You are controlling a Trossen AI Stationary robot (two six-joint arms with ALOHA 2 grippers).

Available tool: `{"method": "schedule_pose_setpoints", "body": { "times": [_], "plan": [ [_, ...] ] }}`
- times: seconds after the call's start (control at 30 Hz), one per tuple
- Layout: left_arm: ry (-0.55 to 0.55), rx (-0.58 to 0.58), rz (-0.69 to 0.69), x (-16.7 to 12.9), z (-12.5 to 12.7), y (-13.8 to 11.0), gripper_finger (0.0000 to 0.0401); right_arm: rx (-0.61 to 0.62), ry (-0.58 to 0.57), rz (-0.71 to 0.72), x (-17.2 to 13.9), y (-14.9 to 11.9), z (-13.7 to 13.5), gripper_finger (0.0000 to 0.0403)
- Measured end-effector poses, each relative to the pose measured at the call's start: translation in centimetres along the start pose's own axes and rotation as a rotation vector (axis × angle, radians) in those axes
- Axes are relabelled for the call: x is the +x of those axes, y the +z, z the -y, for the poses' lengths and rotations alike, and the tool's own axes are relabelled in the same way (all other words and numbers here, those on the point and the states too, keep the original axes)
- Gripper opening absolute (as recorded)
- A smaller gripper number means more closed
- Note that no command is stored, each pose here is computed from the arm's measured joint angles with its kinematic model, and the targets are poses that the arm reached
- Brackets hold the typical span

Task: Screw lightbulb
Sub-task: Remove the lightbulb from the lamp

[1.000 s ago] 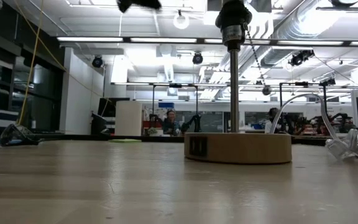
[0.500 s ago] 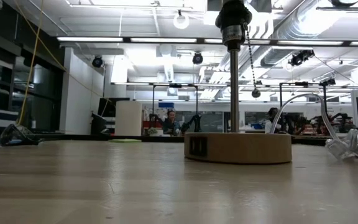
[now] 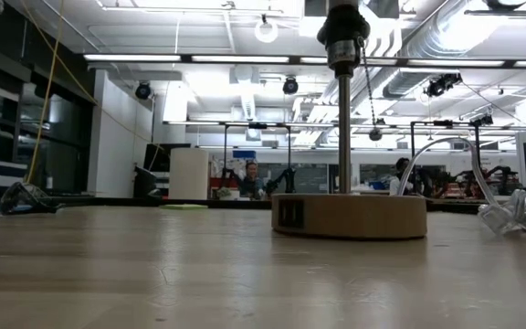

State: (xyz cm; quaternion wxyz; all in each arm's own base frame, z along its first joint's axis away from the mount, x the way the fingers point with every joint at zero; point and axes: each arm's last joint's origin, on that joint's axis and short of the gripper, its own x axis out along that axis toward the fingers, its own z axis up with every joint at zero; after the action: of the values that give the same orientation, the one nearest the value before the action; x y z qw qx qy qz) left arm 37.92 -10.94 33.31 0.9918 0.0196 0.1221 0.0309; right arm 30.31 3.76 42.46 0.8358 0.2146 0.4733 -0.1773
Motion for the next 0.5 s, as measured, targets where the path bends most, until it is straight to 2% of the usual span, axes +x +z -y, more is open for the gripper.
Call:
{"method": "schedule_pose_setpoints", "body": {
  "times": [0.23,0.5],
  "plan": [
    [0.009,0.056,-0.051,0.0,-1.7,0.0,0.0,0.022,-0.06,-0.004,-0.5,-1.5,-0.9,0.0],
    [0.106,0.176,-0.144,-0.7,-3.6,-0.2,0.0,0.046,-0.089,-0.057,-1.1,-2.9,-1.1,0.0]
  ]
}}
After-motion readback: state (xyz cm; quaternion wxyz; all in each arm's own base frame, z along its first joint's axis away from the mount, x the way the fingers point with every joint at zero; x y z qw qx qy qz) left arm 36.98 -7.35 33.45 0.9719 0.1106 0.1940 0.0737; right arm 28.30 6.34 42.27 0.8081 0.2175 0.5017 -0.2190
